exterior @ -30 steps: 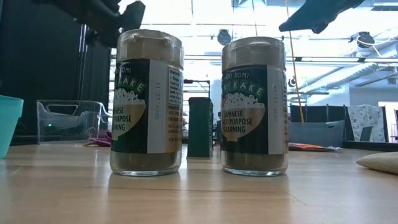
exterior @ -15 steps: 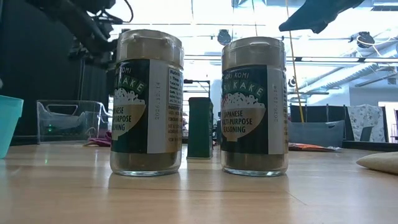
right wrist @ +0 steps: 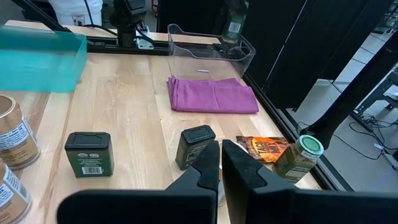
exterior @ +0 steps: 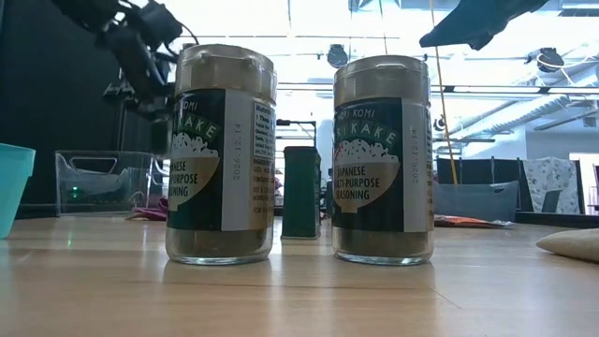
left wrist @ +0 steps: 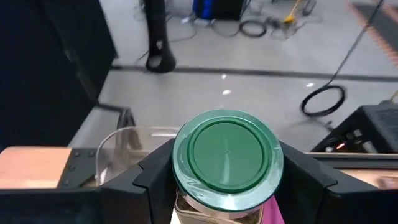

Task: Sort spices by type
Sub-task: Put the bottom green seasoning bottle into the transparent bin

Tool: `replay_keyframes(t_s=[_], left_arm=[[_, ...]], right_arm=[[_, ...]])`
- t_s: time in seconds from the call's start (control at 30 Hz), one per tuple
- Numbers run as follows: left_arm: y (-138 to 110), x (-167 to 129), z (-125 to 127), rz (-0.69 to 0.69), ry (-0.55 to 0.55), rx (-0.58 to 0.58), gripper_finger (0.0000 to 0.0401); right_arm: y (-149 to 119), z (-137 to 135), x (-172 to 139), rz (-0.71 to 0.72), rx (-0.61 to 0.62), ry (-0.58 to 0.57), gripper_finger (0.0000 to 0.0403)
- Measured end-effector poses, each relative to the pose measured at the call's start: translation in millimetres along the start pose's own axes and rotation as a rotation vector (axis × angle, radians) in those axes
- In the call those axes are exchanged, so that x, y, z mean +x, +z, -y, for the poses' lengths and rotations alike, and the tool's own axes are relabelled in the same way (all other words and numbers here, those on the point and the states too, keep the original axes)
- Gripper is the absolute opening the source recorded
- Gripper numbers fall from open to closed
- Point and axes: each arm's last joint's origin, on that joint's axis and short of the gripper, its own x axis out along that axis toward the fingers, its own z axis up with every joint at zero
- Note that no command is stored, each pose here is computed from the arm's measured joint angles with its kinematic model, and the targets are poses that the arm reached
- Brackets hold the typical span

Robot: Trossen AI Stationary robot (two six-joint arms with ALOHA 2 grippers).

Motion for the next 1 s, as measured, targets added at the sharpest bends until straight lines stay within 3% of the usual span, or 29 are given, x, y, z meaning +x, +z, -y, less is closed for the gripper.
replay_keyframes(t_s=[0.13,0.43,1.0], left_arm=[[-2.6,19.8,-3.8,-0.047,0.057,0.001,0.0211],[-7.3,46.8,-1.2,-0.089,0.066,-0.002,0.0211],[-20.0,59.4,8.0,-0.128,0.105,0.043,0.0211]], right_arm=[[0.0,0.0,0.0,0.000,0.000,0.000,0.0000],[-0.1,0.0,0.0,-0.001,-0.019,-0.002,0.0000],[-0.1,0.1,0.1,-0.001,-0.019,-0.002,0.0000]])
